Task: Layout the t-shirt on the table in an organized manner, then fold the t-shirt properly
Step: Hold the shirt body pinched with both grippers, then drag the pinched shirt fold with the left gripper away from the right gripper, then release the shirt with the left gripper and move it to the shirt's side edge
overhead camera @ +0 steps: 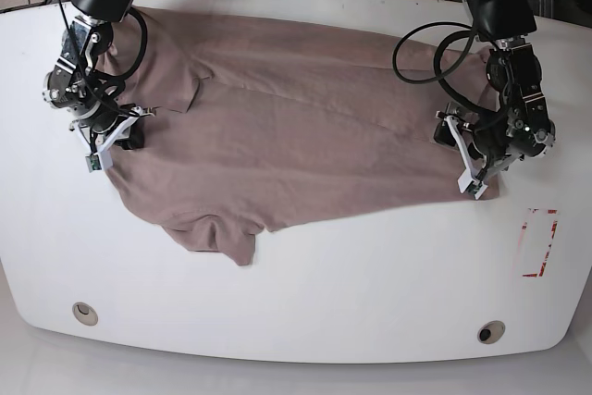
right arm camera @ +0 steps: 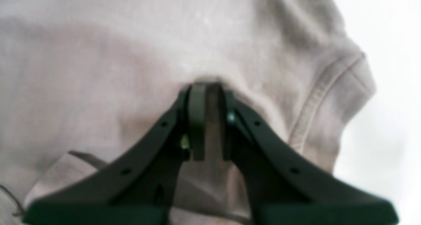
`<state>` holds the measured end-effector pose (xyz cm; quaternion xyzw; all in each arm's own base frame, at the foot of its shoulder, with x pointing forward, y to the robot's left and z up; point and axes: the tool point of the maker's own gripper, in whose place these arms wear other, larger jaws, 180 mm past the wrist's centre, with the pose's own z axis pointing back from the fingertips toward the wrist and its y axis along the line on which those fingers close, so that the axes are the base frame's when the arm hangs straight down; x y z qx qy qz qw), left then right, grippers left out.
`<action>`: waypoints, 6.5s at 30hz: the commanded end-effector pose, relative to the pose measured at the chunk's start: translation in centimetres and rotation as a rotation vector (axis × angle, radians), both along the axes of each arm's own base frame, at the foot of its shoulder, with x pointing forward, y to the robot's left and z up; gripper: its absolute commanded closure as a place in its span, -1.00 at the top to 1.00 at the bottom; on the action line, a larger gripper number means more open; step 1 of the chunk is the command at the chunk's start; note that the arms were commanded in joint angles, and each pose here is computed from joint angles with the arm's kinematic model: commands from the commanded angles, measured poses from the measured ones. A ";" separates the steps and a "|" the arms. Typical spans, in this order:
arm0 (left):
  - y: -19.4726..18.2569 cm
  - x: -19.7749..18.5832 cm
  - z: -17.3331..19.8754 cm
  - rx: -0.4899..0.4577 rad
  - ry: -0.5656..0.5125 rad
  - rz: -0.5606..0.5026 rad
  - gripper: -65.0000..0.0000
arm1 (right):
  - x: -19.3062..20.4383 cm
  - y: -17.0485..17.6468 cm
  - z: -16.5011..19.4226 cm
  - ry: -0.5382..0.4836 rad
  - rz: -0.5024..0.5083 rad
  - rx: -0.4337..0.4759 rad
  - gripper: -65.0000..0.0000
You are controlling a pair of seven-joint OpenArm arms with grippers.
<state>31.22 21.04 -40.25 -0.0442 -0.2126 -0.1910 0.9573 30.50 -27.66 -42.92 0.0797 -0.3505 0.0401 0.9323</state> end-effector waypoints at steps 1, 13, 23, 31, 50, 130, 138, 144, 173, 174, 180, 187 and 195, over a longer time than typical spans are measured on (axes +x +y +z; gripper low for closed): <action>0.4 1.1 1.1 0.012 -0.041 0.004 0.22 | -1.0 -0.7 -0.8 0.065 0.007 -0.042 -0.80; 0.4 0.7 0.1 0.000 -0.004 0.011 0.21 | -1.0 -0.7 -0.8 0.065 0.007 -0.042 -0.80; 0.3 0.4 -0.6 -0.014 0.019 0.014 -0.68 | -1.1 -0.7 -0.8 0.066 0.007 -0.042 -0.80; 0.3 1.1 1.1 0.006 -0.042 0.003 -0.81 | -1.1 -0.7 -0.8 0.066 0.007 -0.042 -0.80; 0.5 1.3 1.6 0.017 -0.056 0.000 -0.62 | -1.0 -0.7 -0.8 0.065 0.007 -0.040 -0.80; 0.6 1.2 8.8 0.204 -0.194 -0.094 -1.00 | -1.0 -0.7 -0.8 0.063 0.007 -0.040 -0.80; 1.1 -1.5 9.0 0.244 -0.195 -0.087 -1.00 | -1.0 -0.7 -0.8 0.063 0.007 -0.040 -0.80; 1.1 -4.0 7.5 0.250 -0.141 -0.099 -1.00 | -1.0 -0.7 -0.8 0.063 0.007 -0.040 -0.80; 3.6 -19.7 0.3 0.294 0.272 -0.149 -1.00 | -0.4 0.5 -0.9 0.056 0.015 -0.017 -0.80; 3.7 -20.0 0.3 0.299 0.281 -0.153 -1.00 | -0.3 0.5 -0.8 0.054 0.015 -0.018 -0.80; 4.6 -23.2 -0.2 0.317 0.362 -0.167 -1.00 | 0.1 0.7 -0.6 0.046 0.016 -0.017 -0.80; 6.2 -23.7 0.3 0.342 0.370 -0.125 -0.93 | 0.3 0.7 -0.4 0.037 0.017 -0.015 -0.78; 5.9 -17.3 2.0 0.325 0.204 -0.098 -0.57 | 1.2 0.6 1.6 -0.019 0.029 -0.051 -0.25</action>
